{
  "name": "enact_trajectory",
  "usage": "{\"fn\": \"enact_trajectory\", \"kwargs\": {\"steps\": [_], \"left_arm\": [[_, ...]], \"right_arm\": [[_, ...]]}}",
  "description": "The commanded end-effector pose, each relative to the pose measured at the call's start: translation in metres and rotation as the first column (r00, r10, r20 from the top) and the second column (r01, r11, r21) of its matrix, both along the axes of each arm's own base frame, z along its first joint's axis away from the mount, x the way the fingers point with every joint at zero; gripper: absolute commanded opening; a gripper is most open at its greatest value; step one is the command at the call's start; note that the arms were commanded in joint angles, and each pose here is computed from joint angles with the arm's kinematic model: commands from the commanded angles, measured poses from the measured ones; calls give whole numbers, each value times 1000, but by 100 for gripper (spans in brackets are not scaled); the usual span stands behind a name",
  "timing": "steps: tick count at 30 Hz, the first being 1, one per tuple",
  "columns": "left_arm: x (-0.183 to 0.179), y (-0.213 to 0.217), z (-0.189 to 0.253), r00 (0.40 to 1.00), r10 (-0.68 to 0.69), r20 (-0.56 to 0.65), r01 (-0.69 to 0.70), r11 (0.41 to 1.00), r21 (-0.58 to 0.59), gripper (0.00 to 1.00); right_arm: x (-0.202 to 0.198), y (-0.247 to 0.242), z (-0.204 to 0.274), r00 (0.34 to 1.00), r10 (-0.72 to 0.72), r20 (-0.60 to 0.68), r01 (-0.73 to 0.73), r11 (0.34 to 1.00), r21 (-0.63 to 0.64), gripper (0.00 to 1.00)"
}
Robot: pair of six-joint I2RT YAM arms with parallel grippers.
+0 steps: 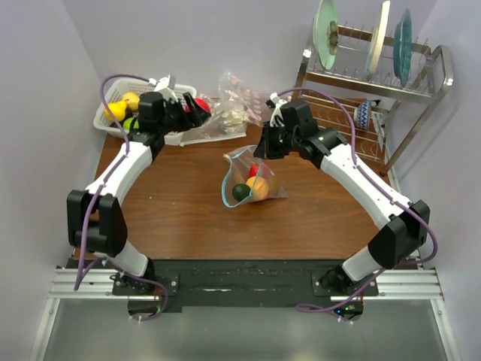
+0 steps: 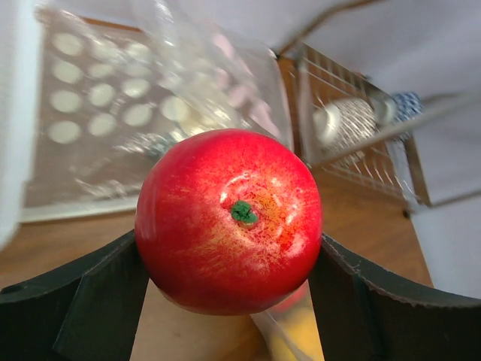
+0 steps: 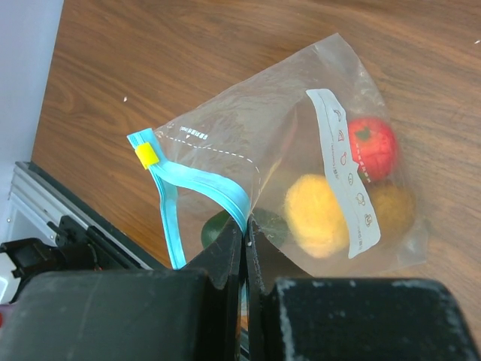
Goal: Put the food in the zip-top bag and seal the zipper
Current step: Place the fake vegetable in the zipper food storage bag.
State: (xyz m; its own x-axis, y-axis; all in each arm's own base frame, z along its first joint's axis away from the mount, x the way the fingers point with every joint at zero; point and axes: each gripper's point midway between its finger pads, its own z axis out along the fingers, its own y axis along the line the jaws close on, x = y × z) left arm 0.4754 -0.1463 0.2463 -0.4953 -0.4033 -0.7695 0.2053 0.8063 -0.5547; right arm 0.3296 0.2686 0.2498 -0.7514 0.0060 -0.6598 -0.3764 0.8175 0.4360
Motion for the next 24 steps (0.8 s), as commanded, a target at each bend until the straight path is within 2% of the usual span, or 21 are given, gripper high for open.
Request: {"fn": "enact_trajectory", "kwargs": {"steps": [1, 7, 14, 21, 24], "left_arm": [[-44, -29, 36, 988, -129, 86, 133, 991, -35, 50], [-82, -35, 48, 979, -176, 106, 185, 980, -76, 50], [-110, -47, 50, 966, -246, 81, 254, 960, -117, 50], [-134, -62, 73, 948, -293, 124, 308, 943, -126, 50], [-148, -77, 70, 933, -341, 116, 355, 925, -138, 50]], "right_arm": [[10, 2, 19, 999, -9, 54, 7, 1000, 22, 0], [10, 3, 16, 999, -6, 49, 4, 1000, 26, 0], [11, 2, 7, 999, -12, 44, 12, 1000, 19, 0], [13, 5, 5, 999, -12, 31, 11, 1000, 23, 0], [12, 5, 6, 999, -15, 31, 14, 1000, 27, 0]]}}
